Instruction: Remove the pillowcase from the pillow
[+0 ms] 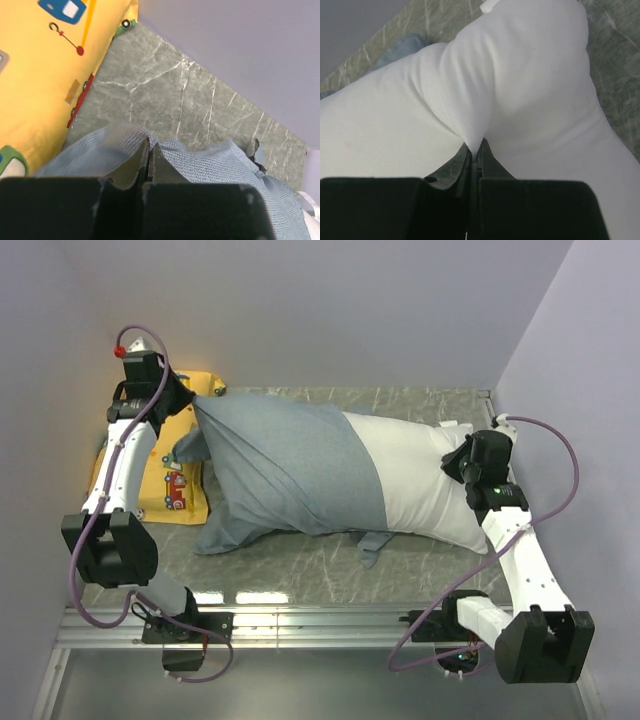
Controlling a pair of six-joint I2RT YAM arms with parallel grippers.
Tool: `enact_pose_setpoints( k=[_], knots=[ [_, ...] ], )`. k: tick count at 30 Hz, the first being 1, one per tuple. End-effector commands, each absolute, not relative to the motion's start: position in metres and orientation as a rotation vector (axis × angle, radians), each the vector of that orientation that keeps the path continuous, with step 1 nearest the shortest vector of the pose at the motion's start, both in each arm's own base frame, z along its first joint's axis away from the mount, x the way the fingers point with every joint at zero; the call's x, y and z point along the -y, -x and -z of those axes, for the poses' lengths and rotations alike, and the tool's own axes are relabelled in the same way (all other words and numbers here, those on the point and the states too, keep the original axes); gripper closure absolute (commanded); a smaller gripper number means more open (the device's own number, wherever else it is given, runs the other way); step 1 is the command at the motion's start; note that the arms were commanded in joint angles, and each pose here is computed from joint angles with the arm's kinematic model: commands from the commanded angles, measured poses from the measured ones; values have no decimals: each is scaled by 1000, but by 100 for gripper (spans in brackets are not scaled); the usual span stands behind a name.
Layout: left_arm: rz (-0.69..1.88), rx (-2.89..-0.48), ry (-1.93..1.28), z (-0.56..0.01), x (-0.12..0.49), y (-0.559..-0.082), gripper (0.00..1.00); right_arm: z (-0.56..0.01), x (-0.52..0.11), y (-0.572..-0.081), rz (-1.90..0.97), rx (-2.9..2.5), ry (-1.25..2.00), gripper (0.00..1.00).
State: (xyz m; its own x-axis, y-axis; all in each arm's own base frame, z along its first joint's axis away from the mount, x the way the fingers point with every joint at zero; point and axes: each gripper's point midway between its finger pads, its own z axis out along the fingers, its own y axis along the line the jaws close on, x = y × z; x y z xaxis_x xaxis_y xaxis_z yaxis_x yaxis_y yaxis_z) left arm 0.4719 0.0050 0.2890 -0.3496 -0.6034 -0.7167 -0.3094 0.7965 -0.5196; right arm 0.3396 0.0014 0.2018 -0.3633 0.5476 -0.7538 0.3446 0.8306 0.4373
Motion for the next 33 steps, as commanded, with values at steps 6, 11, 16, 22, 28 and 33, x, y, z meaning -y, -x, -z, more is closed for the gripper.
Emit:
enact_pose_setpoints(
  k=[6,11,16,22,28,33],
  knots=[
    [352,-1951,515,-262,64,-492,100,-266,-22,-332,-144,-1873,-464,51],
    [372,-1970,513,-250,71,-500,100,-275,-98,-310,-246,-1954,-172,28],
    [396,-1975,461,-260,86,-515,100,-239,-127,-310,-188,-2095,-51,21],
    [415,-1999,369,-270,111,-529,100,-182,-143,-315,-86,-2222,-35,20],
    [414,-1989,302,-291,123,-528,76,-140,-152,-331,-167,-2297,-71,100],
    [337,-1986,235,-308,136,-490,28,-159,-144,-347,-262,-2242,-179,100]
  ],
)
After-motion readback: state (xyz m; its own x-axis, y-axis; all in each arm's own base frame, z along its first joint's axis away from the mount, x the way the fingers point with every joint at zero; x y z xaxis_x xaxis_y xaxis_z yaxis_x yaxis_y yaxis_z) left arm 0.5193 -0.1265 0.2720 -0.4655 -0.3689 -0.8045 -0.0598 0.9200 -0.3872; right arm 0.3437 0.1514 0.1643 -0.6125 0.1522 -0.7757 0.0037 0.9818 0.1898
